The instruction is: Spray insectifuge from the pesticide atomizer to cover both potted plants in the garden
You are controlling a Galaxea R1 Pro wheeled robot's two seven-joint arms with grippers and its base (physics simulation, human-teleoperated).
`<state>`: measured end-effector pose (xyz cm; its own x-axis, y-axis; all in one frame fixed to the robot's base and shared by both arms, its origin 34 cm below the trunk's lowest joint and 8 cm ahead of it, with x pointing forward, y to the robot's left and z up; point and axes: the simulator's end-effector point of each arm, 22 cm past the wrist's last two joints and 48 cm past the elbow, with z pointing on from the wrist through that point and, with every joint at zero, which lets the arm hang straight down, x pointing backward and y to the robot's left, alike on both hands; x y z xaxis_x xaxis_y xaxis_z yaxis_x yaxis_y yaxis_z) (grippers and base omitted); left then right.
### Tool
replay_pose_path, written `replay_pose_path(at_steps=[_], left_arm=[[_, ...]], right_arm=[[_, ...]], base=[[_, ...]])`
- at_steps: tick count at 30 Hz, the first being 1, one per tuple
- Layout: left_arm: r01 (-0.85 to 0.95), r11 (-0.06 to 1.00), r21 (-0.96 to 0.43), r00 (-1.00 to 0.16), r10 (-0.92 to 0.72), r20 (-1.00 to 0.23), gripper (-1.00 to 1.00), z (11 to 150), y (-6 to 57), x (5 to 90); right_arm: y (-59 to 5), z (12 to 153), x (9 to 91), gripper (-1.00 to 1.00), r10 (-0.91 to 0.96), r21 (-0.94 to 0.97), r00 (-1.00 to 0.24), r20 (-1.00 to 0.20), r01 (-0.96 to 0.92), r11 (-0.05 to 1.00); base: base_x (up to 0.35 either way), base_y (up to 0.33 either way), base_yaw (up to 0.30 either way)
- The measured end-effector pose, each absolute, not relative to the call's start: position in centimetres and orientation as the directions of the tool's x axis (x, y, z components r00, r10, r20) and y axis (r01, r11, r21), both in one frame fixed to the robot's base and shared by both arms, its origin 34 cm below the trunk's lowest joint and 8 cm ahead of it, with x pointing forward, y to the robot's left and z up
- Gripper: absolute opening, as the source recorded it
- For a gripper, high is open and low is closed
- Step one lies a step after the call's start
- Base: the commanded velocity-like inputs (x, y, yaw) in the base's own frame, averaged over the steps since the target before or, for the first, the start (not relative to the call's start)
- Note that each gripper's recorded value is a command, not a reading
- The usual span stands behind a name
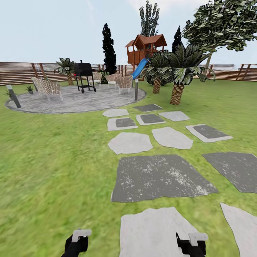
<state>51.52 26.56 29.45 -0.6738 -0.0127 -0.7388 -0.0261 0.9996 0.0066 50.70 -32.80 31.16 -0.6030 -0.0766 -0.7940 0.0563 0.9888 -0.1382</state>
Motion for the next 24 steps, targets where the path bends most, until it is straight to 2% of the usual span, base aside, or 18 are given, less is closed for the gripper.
replay_pose_path(at_steps=[24], left_arm=[[-0.026,1.0,0.007,-0.674,-0.013,-0.739,-1.0,29.46,26.56,51.55]], right_arm=[[-32.76,31.16,50.72,1.0,-0.077,-0.137,-0.603,-0.794,0.055,0.989]], base=[[0.338,0.0,0.0]])
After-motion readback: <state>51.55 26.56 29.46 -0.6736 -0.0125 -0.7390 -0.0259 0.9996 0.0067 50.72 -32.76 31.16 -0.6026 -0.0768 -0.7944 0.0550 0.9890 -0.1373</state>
